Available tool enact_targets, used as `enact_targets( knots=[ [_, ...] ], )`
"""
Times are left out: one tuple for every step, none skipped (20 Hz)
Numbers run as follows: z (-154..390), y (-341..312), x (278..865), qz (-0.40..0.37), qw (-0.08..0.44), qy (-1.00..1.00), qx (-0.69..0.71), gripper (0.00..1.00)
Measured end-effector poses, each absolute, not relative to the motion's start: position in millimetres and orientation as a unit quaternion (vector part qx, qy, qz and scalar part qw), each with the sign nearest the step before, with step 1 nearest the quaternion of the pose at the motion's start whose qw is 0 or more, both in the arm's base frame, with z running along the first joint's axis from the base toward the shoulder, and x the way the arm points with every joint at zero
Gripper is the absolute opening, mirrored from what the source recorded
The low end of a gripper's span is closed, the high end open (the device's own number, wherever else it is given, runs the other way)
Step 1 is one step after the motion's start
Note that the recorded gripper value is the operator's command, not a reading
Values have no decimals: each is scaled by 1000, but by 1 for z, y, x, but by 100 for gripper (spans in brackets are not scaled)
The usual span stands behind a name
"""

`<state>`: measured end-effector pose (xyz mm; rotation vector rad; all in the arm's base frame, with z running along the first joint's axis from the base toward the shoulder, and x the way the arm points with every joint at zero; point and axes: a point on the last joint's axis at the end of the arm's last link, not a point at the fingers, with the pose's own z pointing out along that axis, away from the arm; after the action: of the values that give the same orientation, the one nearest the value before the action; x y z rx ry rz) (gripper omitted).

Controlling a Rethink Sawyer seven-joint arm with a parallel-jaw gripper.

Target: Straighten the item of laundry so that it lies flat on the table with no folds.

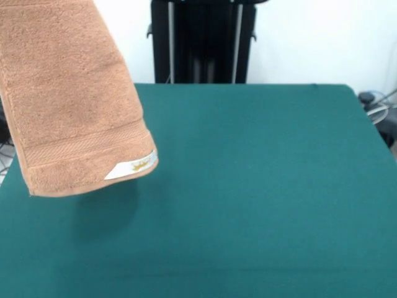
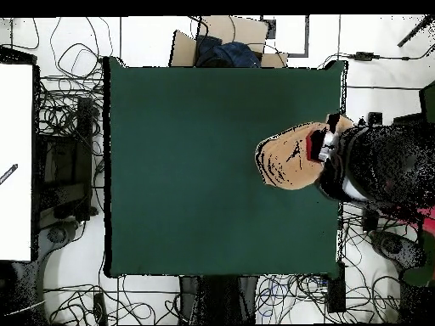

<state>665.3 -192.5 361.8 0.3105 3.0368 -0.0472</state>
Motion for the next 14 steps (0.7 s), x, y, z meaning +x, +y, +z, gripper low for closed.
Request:
enact_targets(
  knots=[
    [359,-194,665,-14,43,994,103,0],
    [357,-196,665,-14,41,994,104,0],
    [351,-201,664,-11,36,993,108,0],
    [346,-205,663,-9,33,993,110,0],
    [341,-208,662,-7,29,993,113,0],
    [337,-211,662,-5,26,993,115,0],
    [330,-215,661,-2,21,993,118,0],
    [324,-220,659,0,16,993,121,0],
    [320,-222,659,2,14,992,122,0],
    [317,-223,658,3,11,992,123,0],
    [310,-224,658,5,8,992,123,0],
    [308,-224,659,5,8,992,123,0],
    [305,-223,659,6,8,992,122,0],
    [302,-221,660,5,9,993,121,0]
  ],
)
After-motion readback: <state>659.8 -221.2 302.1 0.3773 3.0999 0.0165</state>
